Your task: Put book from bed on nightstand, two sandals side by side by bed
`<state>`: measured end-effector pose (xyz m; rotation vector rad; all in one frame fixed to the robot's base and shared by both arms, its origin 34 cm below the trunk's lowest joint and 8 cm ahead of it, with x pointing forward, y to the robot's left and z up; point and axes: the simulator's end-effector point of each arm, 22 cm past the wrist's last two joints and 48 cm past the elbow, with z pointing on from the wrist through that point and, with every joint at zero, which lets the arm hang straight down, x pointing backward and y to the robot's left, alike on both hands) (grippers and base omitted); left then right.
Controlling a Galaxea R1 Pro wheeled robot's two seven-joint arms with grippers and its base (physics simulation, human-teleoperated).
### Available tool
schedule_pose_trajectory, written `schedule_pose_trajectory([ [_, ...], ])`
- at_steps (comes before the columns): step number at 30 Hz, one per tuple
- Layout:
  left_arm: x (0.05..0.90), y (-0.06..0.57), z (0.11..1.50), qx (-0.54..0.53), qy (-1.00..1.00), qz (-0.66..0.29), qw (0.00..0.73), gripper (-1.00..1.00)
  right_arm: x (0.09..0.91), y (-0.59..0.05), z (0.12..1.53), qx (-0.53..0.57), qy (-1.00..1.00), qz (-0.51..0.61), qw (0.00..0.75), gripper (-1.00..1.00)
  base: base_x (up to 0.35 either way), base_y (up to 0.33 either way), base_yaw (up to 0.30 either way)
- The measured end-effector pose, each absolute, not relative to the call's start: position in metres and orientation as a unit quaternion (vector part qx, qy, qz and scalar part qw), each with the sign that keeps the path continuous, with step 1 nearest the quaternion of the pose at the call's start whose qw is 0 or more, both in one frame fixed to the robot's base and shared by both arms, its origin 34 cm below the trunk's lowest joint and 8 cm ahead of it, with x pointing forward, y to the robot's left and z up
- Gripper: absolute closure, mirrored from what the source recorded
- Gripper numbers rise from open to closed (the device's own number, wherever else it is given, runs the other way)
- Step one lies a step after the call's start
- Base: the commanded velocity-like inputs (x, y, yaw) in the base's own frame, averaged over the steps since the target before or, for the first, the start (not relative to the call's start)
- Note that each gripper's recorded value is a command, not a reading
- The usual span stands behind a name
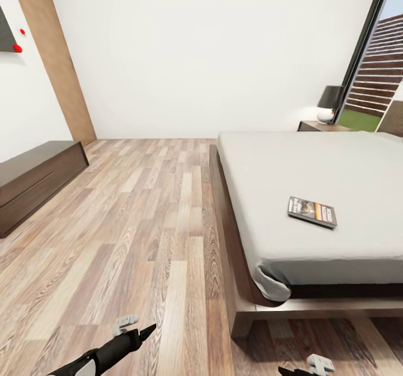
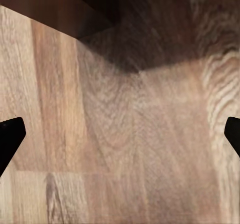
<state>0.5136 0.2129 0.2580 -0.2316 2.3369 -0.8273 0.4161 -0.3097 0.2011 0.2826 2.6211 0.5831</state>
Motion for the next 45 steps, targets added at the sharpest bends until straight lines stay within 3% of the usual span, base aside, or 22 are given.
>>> schedule_pose_trajectory([
  [45, 0.548, 0.208, 0.353, -0.070, 0.870, -0.326, 0.363, -1.00, 0.456, -0.304, 0.284, 0.090, 0.936, 0.219, 0.262, -1.00, 0.000, 0.000, 0.000],
])
